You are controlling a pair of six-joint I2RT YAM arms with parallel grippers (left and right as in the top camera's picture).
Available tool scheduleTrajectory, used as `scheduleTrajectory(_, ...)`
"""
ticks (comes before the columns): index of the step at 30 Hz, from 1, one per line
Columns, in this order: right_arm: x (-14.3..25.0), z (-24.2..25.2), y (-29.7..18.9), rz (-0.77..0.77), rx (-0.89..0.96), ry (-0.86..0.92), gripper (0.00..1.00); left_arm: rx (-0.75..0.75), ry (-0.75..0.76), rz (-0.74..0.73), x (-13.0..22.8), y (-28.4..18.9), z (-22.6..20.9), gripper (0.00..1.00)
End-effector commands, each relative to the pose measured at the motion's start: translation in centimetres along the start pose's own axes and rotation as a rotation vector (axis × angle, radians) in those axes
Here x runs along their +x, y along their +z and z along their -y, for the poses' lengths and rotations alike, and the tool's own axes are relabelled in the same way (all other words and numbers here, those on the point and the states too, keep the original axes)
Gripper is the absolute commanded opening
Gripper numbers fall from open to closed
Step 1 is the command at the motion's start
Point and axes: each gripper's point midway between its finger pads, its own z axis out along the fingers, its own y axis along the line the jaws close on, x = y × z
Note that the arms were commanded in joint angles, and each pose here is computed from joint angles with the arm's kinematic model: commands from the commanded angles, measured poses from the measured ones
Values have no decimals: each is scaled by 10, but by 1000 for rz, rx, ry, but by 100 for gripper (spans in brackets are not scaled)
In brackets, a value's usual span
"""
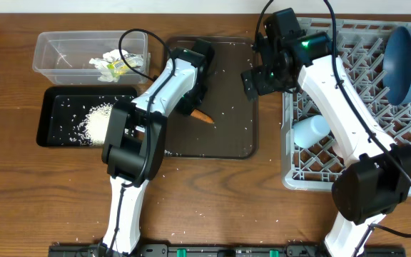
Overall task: Sort waste into correct bins and load items into the dishwasher rack
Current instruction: 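Grasp the orange carrot on the brown tray with the left gripper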
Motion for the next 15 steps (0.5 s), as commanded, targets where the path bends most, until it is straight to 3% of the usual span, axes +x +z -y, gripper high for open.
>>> scheduleTrajectory(1, 1, 2, 2, -6, 0, 18, 99, -16, 3, 20, -2, 3, -1, 6)
scheduleTrajectory(7, 2, 6, 2, -13, 23, 16, 99, 21, 47, 29, -6, -13, 2, 6)
scheduleTrajectory(15, 4, 8, 2, -19, 30, 8, 99, 162, 55, 102, -43, -98, -7, 6)
